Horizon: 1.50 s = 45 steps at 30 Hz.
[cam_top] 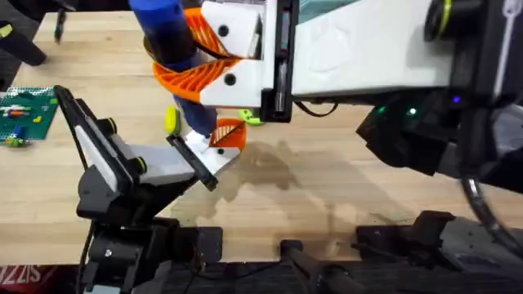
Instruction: Pick up the gripper from the table and insert it into the empty holder that is missing its gripper. Then pick up a screw, insert it into the mounting hole, and use the screwdriver to tighten it. Finally, clean up the table by picking up the vegetable and placing it into the bucket.
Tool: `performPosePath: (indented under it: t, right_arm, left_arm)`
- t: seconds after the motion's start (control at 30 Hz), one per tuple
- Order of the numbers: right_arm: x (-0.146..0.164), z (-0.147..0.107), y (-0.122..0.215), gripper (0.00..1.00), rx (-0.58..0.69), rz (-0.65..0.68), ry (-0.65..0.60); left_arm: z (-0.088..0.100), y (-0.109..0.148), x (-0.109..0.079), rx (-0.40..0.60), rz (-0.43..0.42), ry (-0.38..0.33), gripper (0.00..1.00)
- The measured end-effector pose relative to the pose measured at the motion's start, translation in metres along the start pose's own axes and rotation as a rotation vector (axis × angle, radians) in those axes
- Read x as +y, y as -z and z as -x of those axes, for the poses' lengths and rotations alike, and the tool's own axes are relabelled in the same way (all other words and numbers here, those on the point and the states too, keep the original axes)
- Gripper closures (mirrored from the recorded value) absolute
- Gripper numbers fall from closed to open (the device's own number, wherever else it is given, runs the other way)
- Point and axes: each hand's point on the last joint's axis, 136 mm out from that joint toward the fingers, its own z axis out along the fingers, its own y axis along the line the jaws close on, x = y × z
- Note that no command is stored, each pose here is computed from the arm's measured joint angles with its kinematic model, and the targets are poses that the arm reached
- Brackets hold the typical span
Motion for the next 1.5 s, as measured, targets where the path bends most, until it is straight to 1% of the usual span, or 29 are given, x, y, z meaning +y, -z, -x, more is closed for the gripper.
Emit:
performPosePath:
  t: [0.4, 0.7, 0.93, 1.17, 1.5]
  right_arm:
    - [0.0001, 0.0001, -0.0001, 0.996, 0.0, 0.0, 0.0]
    - [0.0072, 0.0032, -0.0036, 0.996, -0.01, 0.018, -0.004]
    - [0.0072, -0.0034, -0.006, 0.996, -0.006, 0.019, -0.003]
    - [0.0044, 0.004, -0.0064, 0.996, -0.037, 0.008, 0.035]
    - [0.0042, 0.0045, -0.0063, 0.996, -0.039, 0.007, 0.037]
  left_arm:
    - [0.0, 0.0, 0.0, 0.0, 0.0, 0.0, 0.985]
    - [0.0, 0.0, 0.0, 0.0, 0.0, 0.0, 0.985]
    - [-0.0001, 0.0, 0.0001, 0.001, 0.001, 0.0, 0.985]
    - [0.0, 0.0, 0.0001, 0.0, 0.0, 0.0, 0.985]
    - [0.0, 0.0, 0.0, 0.0, 0.0, 0.0, 0.985]
